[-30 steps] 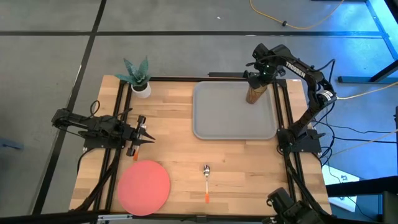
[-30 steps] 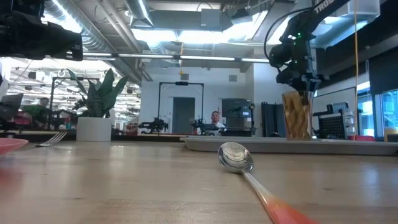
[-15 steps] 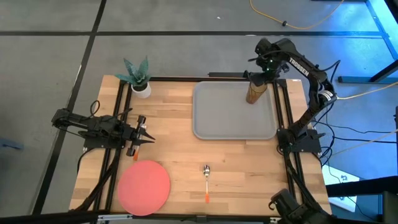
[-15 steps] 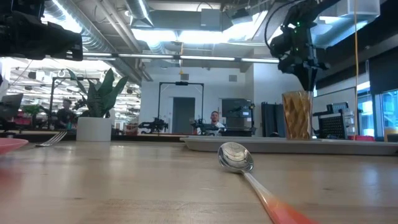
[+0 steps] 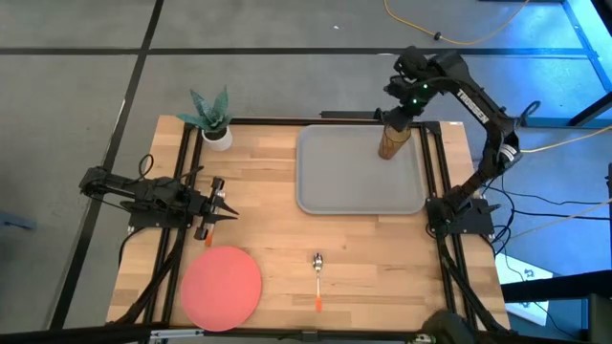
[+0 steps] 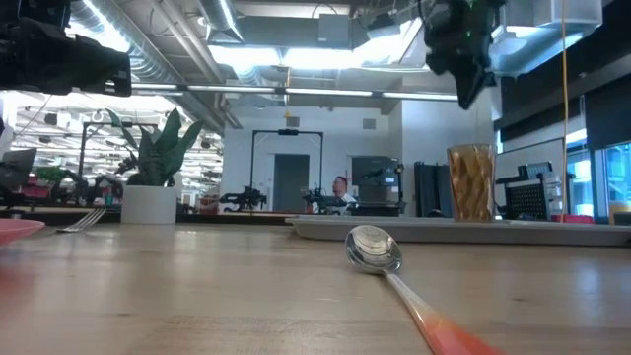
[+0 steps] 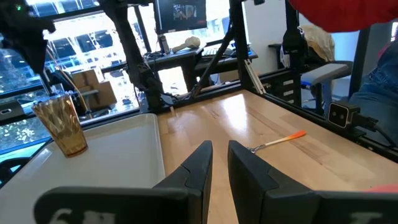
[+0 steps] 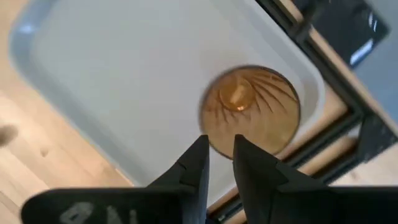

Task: Pick and place plate/cup/fork/spoon on tray
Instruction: Put the pink plate on the gray serving tray to the bottom left of the orange glass

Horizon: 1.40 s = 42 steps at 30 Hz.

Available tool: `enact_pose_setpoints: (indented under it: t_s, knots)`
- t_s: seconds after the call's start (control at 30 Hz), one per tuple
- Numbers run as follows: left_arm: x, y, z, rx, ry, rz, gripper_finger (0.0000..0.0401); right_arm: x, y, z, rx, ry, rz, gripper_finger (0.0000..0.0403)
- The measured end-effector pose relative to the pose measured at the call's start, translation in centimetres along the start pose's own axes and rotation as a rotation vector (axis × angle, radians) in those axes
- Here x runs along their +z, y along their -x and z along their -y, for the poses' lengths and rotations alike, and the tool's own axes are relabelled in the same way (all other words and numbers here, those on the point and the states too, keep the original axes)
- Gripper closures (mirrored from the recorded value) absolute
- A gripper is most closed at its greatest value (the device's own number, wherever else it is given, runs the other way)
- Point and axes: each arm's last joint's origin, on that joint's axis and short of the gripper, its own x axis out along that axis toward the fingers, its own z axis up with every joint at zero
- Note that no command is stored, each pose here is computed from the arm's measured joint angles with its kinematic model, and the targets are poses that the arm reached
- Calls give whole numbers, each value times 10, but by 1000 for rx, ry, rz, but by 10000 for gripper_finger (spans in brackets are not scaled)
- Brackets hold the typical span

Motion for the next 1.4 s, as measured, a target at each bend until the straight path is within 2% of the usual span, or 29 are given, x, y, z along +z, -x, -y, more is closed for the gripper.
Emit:
enact_pose_setpoints:
  t_s: [0.33, 0.57, 0.7, 0.9, 1.07, 1.2, 1.3, 1.4]
  knots:
    - [0, 0, 0, 0, 0, 0, 356, -37, 41, -71, 46, 428, 164, 330]
    - [0, 0, 0, 0, 0, 0, 356, -65, 72, -110, 267, 871, 423, 330]
    - [0, 0, 0, 0, 0, 0, 356, -80, 85, -121, 402, 1015, 529, 330]
    - [0, 0, 0, 0, 0, 0, 356, -103, 87, -132, 589, 1103, 505, 330]
    - [0, 0, 0, 0, 0, 0, 356, -123, 78, -139, 637, 1158, 416, 330]
    - [0, 0, 0, 0, 0, 1, 356, -135, 72, -144, 671, 1204, 397, 330]
    - [1, 0, 0, 2, 0, 13, 356, -139, 66, -149, 689, 1191, 404, 330]
    - [4, 0, -1, 17, -1, 27, 356, -141, 59, -154, 656, 1158, 414, 330]
